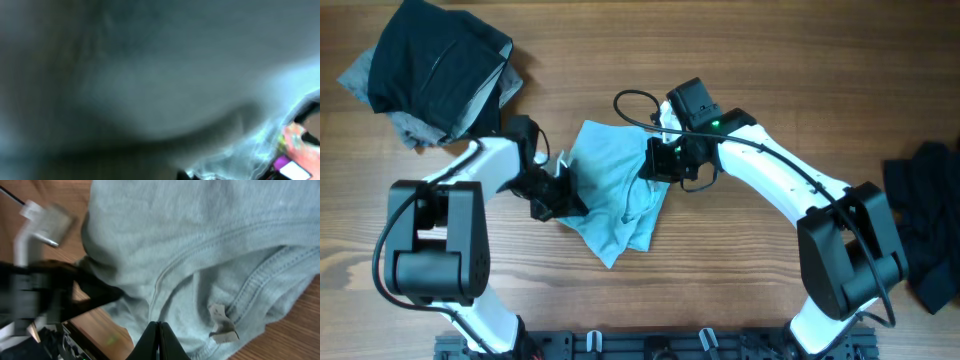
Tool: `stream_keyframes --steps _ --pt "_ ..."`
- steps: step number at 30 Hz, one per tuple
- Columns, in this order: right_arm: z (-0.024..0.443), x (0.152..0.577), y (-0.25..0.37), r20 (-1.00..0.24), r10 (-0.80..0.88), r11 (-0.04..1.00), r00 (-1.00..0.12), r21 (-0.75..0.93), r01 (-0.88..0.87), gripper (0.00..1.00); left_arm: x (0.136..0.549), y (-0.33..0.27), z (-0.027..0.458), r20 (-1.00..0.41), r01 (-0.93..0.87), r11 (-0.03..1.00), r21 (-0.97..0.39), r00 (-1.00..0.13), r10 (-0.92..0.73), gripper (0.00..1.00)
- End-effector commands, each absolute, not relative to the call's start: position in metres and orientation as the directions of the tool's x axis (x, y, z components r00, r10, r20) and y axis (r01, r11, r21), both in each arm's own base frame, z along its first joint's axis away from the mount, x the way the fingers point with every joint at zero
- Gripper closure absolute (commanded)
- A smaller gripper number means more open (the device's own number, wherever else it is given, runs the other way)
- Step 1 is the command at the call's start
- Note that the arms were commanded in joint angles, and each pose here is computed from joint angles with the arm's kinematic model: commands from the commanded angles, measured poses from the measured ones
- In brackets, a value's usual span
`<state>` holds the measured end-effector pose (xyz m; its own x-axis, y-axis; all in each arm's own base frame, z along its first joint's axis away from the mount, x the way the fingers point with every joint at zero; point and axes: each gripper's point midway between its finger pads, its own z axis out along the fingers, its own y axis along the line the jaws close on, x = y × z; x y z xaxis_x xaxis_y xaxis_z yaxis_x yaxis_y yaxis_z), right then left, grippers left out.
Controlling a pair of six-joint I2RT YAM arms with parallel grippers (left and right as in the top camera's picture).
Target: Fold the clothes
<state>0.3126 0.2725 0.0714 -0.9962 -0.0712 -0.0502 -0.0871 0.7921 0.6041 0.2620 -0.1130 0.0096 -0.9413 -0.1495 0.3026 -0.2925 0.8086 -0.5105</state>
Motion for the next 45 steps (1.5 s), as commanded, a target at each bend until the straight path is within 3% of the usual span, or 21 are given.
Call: stream_keyframes --steps 1,6,9,10,13,14,17,18,19,24,28,32,37,39,44,45 --pt "0.063 0.318 0.272 -0.048 -0.051 0.804 -0.998 0.591 -0.07 0.96 0.275 -0.074 -0.03 0.203 -0.452 0.86 -0.238 -0.889 -0.411 0.96" --pt "0.067 0.328 0.276 -0.107 -0.061 0.787 -0.992 0.606 -0.114 0.96 0.361 -0.074 -0.019 -0.107 -0.392 0.839 -0.377 -0.882 -0.46 0.96" --pt "0.072 0.34 0.281 -0.161 -0.051 0.775 -0.986 0.616 -0.141 0.95 0.396 -0.086 0.004 -0.217 -0.311 0.847 -0.43 -0.876 -0.431 0.96" --pt "0.071 0.344 0.279 -0.169 -0.026 0.787 -0.985 0.605 -0.124 0.93 0.404 -0.089 0.012 -0.232 -0.292 0.851 -0.437 -0.877 -0.42 0.91" --pt "0.062 0.358 0.263 -0.167 0.104 0.845 -0.98 0.535 -0.001 0.91 0.406 -0.09 0.027 -0.205 -0.296 0.858 -0.42 -0.89 -0.408 0.65" --pt "0.058 0.362 0.259 -0.169 0.137 0.855 -0.976 0.517 0.03 0.91 0.402 -0.086 0.031 -0.173 -0.318 0.857 -0.405 -0.894 -0.413 0.47" --pt "0.042 0.365 0.261 -0.155 0.138 0.86 -0.978 0.51 0.04 0.9 0.381 -0.072 0.031 -0.069 -0.39 0.85 -0.354 -0.895 -0.44 0.08" --pt "0.033 0.363 0.262 -0.132 0.131 0.858 -0.983 0.512 0.046 0.9 0.374 -0.067 0.029 -0.041 -0.409 0.847 -0.339 -0.893 -0.448 0.0" --pt "0.025 0.36 0.266 -0.106 0.123 0.851 -0.987 0.524 0.05 0.9 0.369 -0.065 0.028 -0.027 -0.395 0.853 -0.34 -0.903 -0.428 0.0" --pt "-0.01 0.349 0.271 0.042 0.179 0.832 -0.983 0.527 0.174 0.96 0.36 -0.07 0.029 0.03 -0.342 0.84 -0.422 -0.931 -0.365 0.0" --pt "-0.014 0.349 0.27 0.042 0.18 0.836 -0.983 0.521 0.175 0.96 0.36 -0.096 0.017 0.049 -0.254 0.819 -0.514 -0.962 -0.268 0.0" --pt "-0.014 0.348 0.27 0.044 0.179 0.836 -0.983 0.52 0.175 0.96 0.337 -0.122 -0.022 0.161 -0.251 0.837 -0.486 -0.967 -0.197 0.0" --pt "-0.014 0.349 0.27 0.042 0.179 0.835 -0.983 0.521 0.175 0.96 0.333 -0.149 -0.049 0.262 -0.376 0.803 -0.463 -0.923 -0.282 0.0" --pt "-0.014 0.348 0.27 0.043 0.179 0.835 -0.983 0.521 0.175 0.96 0.339 -0.155 -0.051 0.249 -0.384 0.794 -0.471 -0.922 -0.298 0.14" --pt "-0.012 0.345 0.273 0.065 0.169 0.825 -0.984 0.537 0.177 0.96 0.349 -0.155 -0.051 0.208 -0.367 0.794 -0.484 -0.93 -0.304 0.81" --pt "-0.011 0.343 0.275 0.071 0.162 0.82 -0.984 0.545 0.175 0.96 0.352 -0.155 -0.051 0.194 -0.354 0.795 -0.492 -0.935 -0.297 0.89"
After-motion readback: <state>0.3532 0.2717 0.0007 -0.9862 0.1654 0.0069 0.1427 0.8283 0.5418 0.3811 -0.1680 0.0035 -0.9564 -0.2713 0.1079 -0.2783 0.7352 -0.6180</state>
